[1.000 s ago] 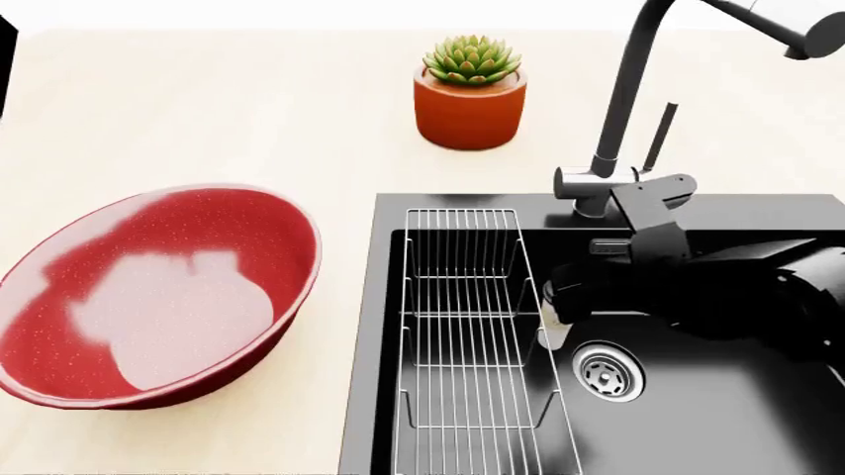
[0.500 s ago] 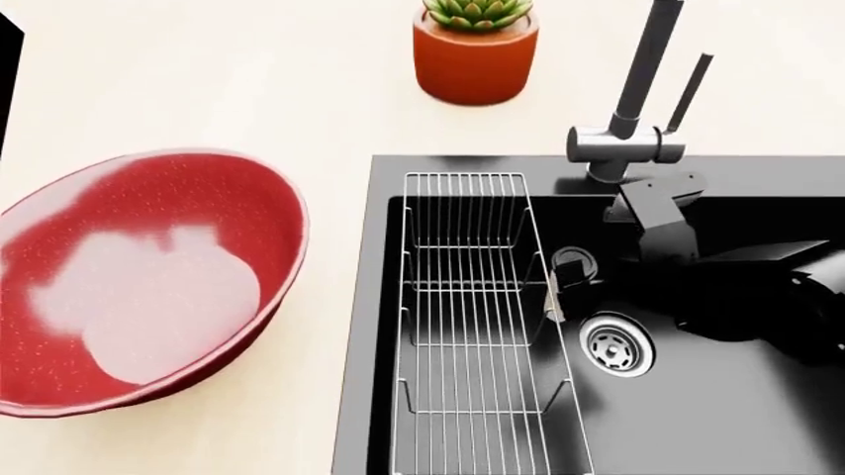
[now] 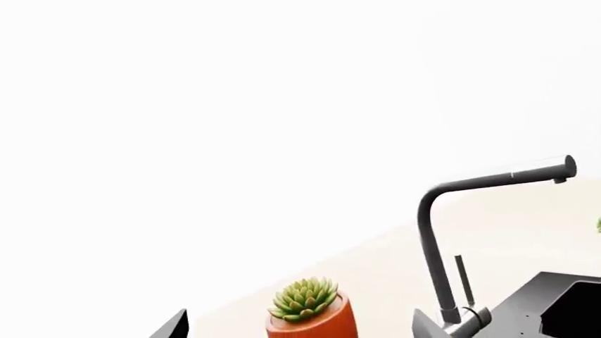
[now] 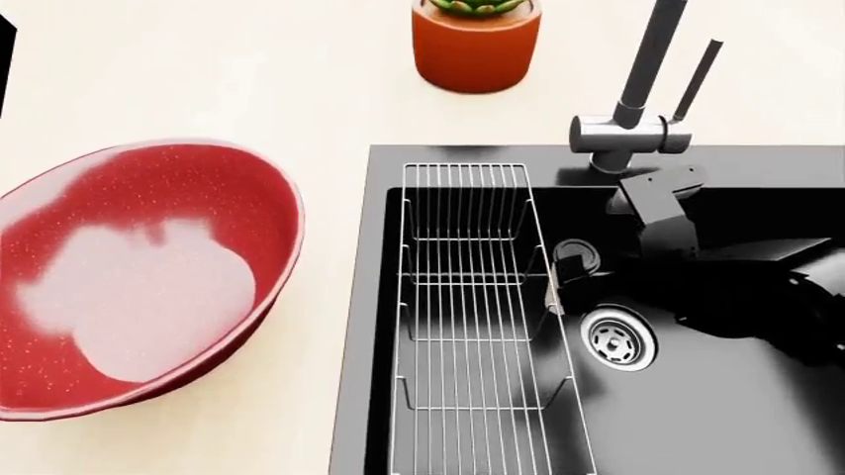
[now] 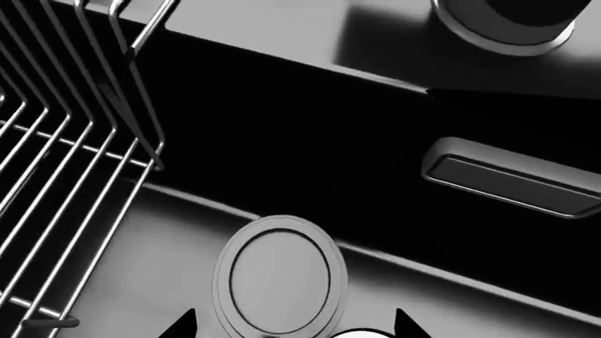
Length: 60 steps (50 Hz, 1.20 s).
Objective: Pick the cup and bowl from the sink and place them on the counter for drying.
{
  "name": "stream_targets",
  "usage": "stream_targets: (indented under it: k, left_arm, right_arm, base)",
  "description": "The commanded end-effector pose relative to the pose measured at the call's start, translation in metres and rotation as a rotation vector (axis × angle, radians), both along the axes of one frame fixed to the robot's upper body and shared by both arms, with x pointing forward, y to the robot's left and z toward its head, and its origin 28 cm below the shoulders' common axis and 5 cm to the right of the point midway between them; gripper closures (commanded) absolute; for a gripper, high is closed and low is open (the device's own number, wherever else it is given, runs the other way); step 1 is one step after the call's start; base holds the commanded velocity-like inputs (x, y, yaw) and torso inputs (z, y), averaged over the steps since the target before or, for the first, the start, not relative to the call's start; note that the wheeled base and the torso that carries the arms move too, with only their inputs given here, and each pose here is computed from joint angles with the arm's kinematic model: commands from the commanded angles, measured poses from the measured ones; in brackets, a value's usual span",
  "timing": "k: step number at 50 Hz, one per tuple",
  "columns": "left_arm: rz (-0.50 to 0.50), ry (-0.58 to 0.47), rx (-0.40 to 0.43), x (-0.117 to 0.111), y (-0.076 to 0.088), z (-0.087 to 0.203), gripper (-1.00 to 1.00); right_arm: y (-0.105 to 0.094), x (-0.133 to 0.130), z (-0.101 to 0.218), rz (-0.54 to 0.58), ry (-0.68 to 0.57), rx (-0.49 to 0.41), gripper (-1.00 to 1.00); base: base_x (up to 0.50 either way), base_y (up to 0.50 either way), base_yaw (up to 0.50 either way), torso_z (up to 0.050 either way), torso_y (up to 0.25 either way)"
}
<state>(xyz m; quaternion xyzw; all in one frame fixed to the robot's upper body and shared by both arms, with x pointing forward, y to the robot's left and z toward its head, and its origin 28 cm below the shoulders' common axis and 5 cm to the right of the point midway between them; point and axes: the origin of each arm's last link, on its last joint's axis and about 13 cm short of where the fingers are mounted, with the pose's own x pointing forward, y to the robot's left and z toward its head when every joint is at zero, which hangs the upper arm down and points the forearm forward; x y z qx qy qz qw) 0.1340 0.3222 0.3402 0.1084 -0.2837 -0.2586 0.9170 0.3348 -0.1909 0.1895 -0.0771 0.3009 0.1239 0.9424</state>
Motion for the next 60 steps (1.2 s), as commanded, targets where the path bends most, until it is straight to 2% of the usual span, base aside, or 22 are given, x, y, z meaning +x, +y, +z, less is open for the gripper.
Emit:
stream_targets:
  k: [1, 28, 60]
  left_arm:
    - [0.001, 0.003, -0.012, 0.000, 0.000, 0.000, -1.00]
    - [0.015, 0.008, -0.022, -0.003, 0.003, -0.001, -1.00]
    - [0.024, 0.018, -0.030, -0.004, 0.005, -0.003, -1.00]
  right_arm:
    - [0.013, 0.005, -0.005, 0.055, -0.001, 0.005, -1.00]
    - [0.025, 0.014, -0.020, 0.055, 0.082, 0.022, -1.00]
    - [0.026, 0.017, -0.029, 0.016, 0.077, -0.014, -1.00]
  base:
    - [0.00, 0.00, 0.00, 0.000, 0.000]
    - [0.00, 0.00, 0.00, 0.000, -0.001]
    - [0.00, 0.00, 0.00, 0.000, -0.001]
